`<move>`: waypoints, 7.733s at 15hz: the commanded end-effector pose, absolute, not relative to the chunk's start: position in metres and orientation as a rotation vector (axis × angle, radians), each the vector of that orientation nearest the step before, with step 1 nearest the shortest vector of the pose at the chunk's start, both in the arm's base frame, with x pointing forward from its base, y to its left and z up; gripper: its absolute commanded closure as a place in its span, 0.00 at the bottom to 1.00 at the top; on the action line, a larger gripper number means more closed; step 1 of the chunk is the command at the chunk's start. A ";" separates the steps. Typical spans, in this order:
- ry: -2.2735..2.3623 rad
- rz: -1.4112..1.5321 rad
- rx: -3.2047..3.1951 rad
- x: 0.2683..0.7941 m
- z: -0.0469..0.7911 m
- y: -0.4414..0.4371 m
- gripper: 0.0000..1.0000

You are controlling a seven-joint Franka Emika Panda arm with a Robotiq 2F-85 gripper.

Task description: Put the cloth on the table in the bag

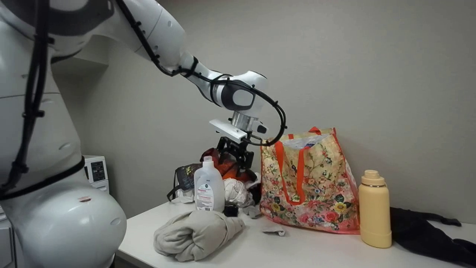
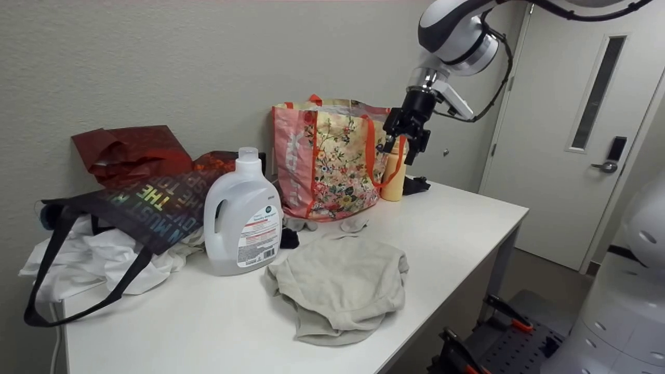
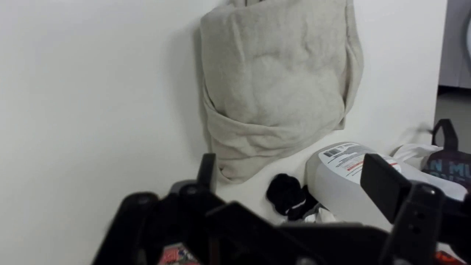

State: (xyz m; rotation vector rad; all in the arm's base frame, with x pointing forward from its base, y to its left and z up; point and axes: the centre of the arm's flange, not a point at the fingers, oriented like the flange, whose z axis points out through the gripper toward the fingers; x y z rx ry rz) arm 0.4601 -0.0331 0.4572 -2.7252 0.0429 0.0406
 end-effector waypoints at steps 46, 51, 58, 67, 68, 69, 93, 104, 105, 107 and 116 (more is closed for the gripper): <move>-0.015 0.405 -2.133 0.426 0.175 0.034 0.91; 0.030 0.322 -2.088 0.442 0.223 -0.004 0.99; -0.183 0.263 -2.125 0.457 0.363 -0.022 0.97; -0.633 0.364 -2.286 0.478 0.578 0.039 0.97; -0.646 0.307 -2.290 0.486 0.602 0.043 0.97; -0.651 0.243 -2.303 0.496 0.624 0.046 0.97; -0.003 -1.235 -1.882 0.644 0.901 -0.087 0.97; 0.079 -1.304 -2.102 0.703 0.742 -0.153 0.97; 0.089 -1.288 -2.122 0.707 0.726 -0.158 0.97; 0.110 -1.259 -2.159 0.714 0.694 -0.167 0.97; 0.159 -1.015 -2.286 0.723 0.549 -0.181 0.97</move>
